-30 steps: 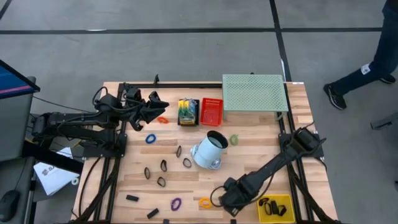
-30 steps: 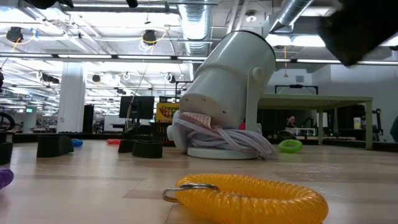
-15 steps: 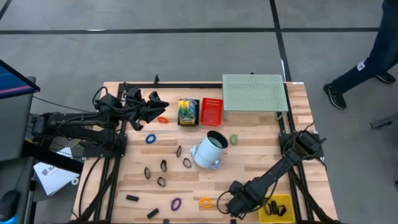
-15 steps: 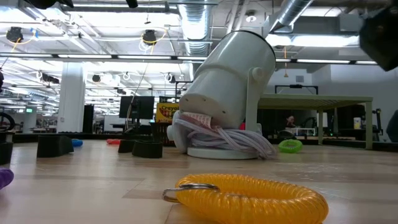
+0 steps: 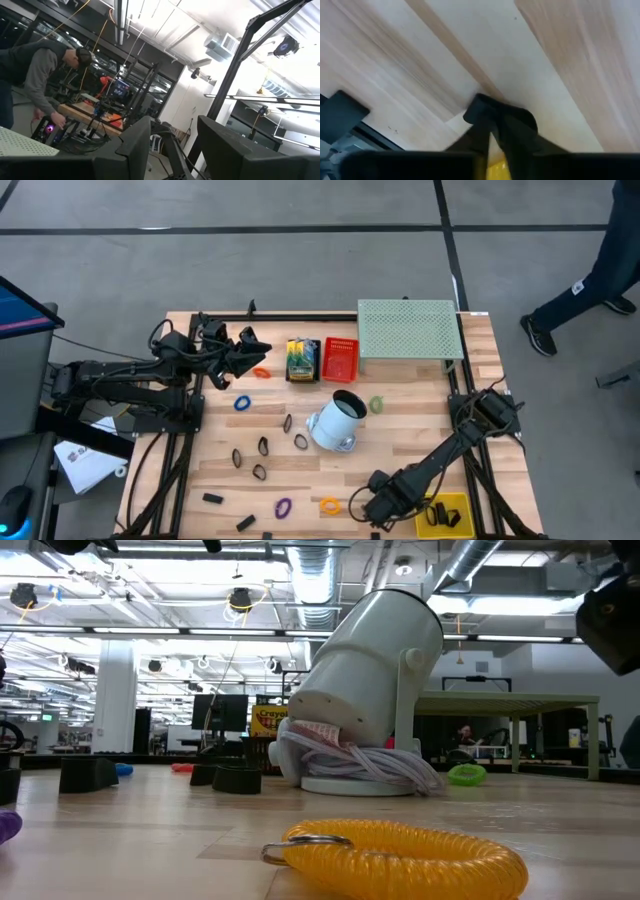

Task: Pick & Place Office Desk Supplies
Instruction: Put the black rubber band into the yellow bin

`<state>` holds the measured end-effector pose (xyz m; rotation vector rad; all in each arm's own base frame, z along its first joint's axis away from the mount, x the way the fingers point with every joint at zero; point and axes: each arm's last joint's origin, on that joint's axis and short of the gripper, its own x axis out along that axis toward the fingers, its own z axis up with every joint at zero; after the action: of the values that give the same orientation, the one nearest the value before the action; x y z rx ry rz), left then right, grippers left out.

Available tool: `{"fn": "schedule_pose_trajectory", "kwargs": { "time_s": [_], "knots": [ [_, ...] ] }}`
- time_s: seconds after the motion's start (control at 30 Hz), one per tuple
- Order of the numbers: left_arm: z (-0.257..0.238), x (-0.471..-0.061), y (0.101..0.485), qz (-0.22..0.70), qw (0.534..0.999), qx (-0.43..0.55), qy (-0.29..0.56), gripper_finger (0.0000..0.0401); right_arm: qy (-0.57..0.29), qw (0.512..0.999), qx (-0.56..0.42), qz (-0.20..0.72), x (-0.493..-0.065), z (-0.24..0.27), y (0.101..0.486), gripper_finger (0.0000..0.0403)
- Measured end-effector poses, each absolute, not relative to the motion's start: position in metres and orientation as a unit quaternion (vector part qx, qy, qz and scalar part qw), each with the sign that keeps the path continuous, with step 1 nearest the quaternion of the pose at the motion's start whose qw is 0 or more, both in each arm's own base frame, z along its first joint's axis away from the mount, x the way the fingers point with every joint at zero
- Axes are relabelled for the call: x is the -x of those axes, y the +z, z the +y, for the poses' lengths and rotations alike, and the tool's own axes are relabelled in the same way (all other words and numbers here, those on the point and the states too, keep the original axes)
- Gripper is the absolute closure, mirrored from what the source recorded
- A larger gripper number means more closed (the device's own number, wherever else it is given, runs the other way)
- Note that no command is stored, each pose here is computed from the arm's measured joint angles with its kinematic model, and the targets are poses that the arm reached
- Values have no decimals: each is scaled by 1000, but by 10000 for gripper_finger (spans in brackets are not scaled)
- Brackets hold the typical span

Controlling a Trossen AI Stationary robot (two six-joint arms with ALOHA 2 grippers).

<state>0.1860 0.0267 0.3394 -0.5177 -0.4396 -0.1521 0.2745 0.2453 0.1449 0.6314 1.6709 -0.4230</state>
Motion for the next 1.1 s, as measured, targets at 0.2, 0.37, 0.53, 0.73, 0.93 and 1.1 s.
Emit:
{"fn": "schedule_pose_trajectory", "kwargs": {
  "time_s": [0.2,0.37,0.53,0.73,0.93,1.1],
  "knots": [
    [27,-186,339,-216,940,254,-75,242,-202,619,-262,712,-279,241,154,399],
    [27,-186,340,-216,940,254,-75,242,-237,649,-214,691,-289,233,180,401],
    [27,-186,340,-216,940,254,-75,242,-271,652,-179,685,-296,220,205,402],
    [27,-186,340,-216,940,253,-75,242,-322,627,-165,690,-283,218,222,402],
    [27,-186,339,-216,942,248,-73,242,-369,589,-232,680,-259,240,230,403],
    [27,-186,339,-215,944,240,-71,242,-404,553,-285,671,-238,265,230,403]
  ]
}}
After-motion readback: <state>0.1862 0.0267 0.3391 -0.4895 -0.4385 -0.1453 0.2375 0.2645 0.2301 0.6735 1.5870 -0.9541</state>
